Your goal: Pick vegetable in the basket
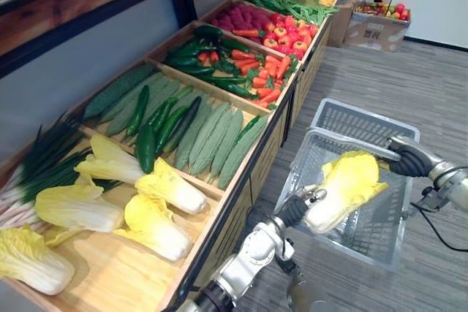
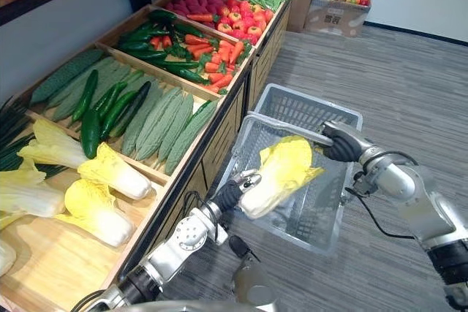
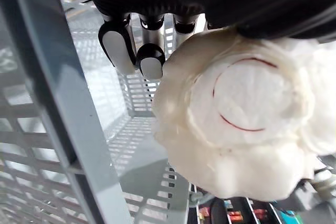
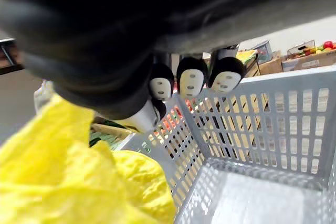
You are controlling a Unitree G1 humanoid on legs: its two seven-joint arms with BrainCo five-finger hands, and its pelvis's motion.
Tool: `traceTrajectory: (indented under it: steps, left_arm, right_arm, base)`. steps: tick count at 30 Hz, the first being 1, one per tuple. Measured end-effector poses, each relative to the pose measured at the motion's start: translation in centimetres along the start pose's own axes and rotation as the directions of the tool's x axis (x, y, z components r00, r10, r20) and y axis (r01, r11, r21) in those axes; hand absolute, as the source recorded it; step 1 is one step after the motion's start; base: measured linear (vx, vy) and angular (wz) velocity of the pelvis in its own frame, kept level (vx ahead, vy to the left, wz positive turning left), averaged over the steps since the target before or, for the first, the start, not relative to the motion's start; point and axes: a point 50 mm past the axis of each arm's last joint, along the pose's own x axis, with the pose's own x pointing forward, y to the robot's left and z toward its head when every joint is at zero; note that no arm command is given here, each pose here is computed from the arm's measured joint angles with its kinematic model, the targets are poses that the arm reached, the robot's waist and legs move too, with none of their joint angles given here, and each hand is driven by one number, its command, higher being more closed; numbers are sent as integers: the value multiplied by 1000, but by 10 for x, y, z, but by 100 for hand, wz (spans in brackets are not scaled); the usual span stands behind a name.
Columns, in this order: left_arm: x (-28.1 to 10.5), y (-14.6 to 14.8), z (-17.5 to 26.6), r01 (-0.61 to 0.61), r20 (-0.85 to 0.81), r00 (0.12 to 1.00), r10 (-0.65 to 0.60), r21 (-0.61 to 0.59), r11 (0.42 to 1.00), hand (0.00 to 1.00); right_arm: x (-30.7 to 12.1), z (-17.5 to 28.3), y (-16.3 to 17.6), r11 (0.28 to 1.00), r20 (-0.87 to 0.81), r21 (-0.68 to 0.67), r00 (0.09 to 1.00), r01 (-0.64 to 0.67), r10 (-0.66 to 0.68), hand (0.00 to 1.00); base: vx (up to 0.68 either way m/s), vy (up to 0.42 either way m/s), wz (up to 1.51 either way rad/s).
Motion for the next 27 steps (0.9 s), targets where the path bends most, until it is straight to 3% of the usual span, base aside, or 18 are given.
traceTrajectory:
  steps: [6, 7, 14, 27]
  left_arm:
    - [5, 11, -13, -15, -63, 998, 21, 81, 997, 100]
    - [6, 13, -14, -18, -69, 997, 24, 89, 996, 0]
    - [18, 26, -15, -86, -103, 990, 98, 119, 989, 0]
    - [22, 30, -13, -95, -100, 989, 108, 122, 988, 0]
  right_arm:
    - [2, 3, 7, 999, 18, 23, 999, -38, 37, 100]
    - [2, 4, 7, 999, 21, 25, 999, -40, 40, 100]
    - [3, 9, 6, 998, 50, 31, 997, -55, 53, 100]
    - [1, 7, 10, 994, 41, 74, 996, -82, 79, 100]
  base:
    - [66, 67, 0]
    - [38, 41, 1]
    - [44, 50, -1]
    - [48, 45, 3]
